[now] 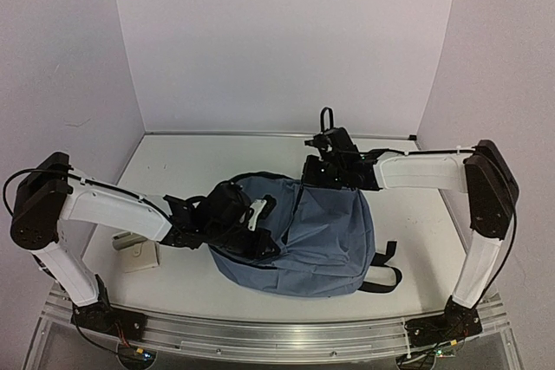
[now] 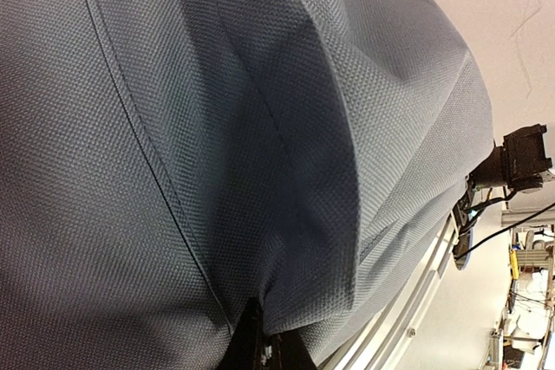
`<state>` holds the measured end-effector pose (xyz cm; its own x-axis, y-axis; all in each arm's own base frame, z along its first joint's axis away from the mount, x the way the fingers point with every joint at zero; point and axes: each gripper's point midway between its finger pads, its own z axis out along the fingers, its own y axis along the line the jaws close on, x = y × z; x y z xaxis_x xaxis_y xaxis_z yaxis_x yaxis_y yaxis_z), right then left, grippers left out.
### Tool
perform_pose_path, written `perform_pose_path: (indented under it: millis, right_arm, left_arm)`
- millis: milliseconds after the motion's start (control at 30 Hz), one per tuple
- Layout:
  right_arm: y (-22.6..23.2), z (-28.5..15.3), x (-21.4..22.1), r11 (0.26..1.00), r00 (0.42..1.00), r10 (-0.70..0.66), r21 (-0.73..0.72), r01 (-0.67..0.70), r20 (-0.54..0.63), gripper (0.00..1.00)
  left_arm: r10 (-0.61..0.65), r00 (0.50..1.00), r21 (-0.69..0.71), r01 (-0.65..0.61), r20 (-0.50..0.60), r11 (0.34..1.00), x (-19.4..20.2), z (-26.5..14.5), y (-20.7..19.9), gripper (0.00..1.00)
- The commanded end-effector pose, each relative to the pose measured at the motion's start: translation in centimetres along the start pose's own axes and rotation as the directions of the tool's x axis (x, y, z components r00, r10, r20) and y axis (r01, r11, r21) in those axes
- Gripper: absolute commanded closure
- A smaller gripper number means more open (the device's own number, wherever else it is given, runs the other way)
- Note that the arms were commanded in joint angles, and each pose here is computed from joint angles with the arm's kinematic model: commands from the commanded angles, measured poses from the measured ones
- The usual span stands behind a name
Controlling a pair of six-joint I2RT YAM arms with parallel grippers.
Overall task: Pack the student bag
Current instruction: Unzip the student bag at the center of the board.
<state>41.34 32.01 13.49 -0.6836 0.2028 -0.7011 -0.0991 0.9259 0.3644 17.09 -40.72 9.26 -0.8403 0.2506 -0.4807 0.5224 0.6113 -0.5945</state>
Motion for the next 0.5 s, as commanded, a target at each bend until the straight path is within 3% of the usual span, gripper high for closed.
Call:
perform_pose_path:
  millis: [0,133,200,300,367,467]
  right_arm:
    - [-1.3,1.6,-3.1,0.998,0.994,0.060,0.017,-0.062,0.095,1.00]
    - [1.6,0.6,-3.4,0.993,0.999,0.019,-0.121,-0.014,0.044,1.00]
    - [3.6,-1.0,-4.0,0.976,1.000,-0.007,-0.216,0.013,0.030,0.95]
    - [5.2,-4.3,-5.8,0.956,0.998,-0.013,-0.293,0.030,0.060,0.74]
    - [5.0,-6.3,-6.5,0.953,0.997,-0.005,-0.300,0.030,0.082,0.53]
    - [4.0,-9.2,-7.5,0.960,0.993,0.015,-0.280,0.018,0.116,0.38]
  left_arm:
    - [-0.059,0.995,-0.049,0.055,-0.084,0.997,2.7,-0.2,1.2,1.00]
    - [-0.063,0.997,-0.050,0.060,-0.051,0.997,1.4,-0.7,0.4,0.97]
    - [-0.060,0.998,-0.047,0.059,-0.031,0.997,0.3,-1.0,-0.3,0.88]
    - [-0.048,0.999,-0.047,0.048,0.007,0.998,-1.5,-1.8,-1.5,0.66]
    - [-0.036,0.998,-0.051,0.038,0.045,0.998,-3.0,-2.5,-2.4,0.52]
    - [-0.024,0.995,-0.079,0.032,0.098,0.996,-5.1,-3.5,-3.0,0.38]
